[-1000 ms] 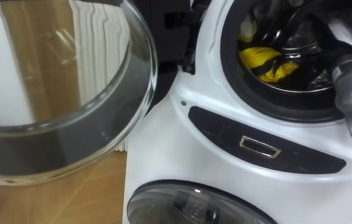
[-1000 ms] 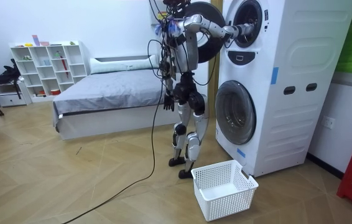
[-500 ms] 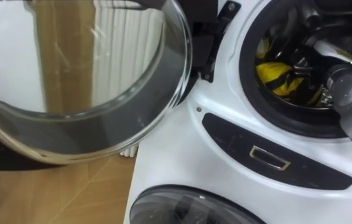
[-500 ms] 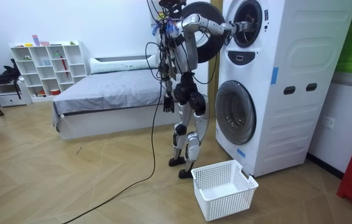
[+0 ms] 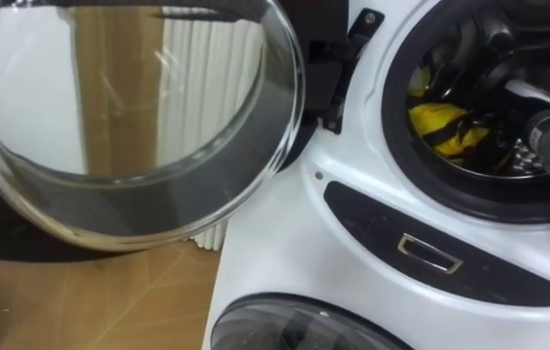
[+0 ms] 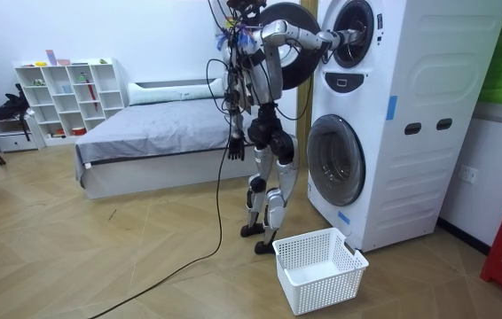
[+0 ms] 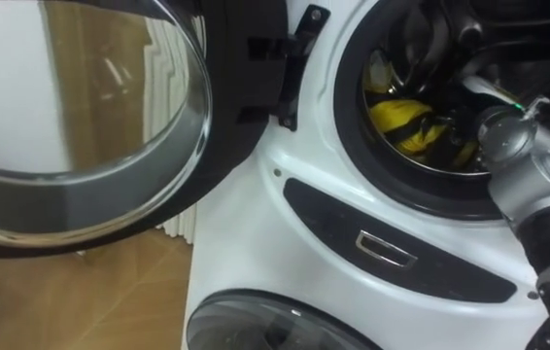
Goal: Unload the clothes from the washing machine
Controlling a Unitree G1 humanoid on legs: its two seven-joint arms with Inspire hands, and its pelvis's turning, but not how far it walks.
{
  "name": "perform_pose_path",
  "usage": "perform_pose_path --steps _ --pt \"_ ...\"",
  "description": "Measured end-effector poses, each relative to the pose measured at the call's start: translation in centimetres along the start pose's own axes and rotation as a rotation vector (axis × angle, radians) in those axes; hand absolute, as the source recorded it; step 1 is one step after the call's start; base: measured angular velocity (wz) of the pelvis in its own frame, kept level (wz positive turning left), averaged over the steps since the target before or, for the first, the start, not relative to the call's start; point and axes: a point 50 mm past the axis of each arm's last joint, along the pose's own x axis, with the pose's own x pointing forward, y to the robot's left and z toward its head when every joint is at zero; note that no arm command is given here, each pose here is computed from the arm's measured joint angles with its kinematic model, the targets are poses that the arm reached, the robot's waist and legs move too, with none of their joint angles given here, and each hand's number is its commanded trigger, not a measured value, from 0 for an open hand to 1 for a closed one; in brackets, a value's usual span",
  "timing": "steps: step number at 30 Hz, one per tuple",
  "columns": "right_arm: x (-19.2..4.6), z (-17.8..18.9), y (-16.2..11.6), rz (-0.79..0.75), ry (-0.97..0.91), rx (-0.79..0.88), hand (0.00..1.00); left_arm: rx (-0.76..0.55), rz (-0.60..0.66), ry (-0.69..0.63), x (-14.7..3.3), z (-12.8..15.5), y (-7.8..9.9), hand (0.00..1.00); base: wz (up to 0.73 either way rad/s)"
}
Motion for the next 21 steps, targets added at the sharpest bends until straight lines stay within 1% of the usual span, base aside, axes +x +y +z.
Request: perform_pose_path --steps 2,7,13,20,21 --pt "-0.1 -0.3 -0.4 -0.011 0.007 0.0 1.0 0.002 0.001 -0.005 0.0 0.2 0.1 0.0 0.0" --pt "-0.1 -0.2 -0.3 -0.001 -0.007 0.028 1.0 0.01 0.001 -0.009 0.0 0.2 0.1 0.0 0.0" --pt "-0.2 0.0 -0.2 -0.006 -0.046 0.088 1.0 0.009 0.002 -0.045 0.0 1.1 0.1 0.0 -0.02" --pt "-1.2 1.0 -0.1 -0.055 -0.153 0.14 1.0 -0.002 0.005 -0.08 0.0 1.6 0.2 0.0 -0.12" --pt "-1.5 1.5 -0.1 -0.067 -0.18 0.149 1.0 -0.023 0.003 -0.083 0.0 1.6 0.2 0.0 -0.18"
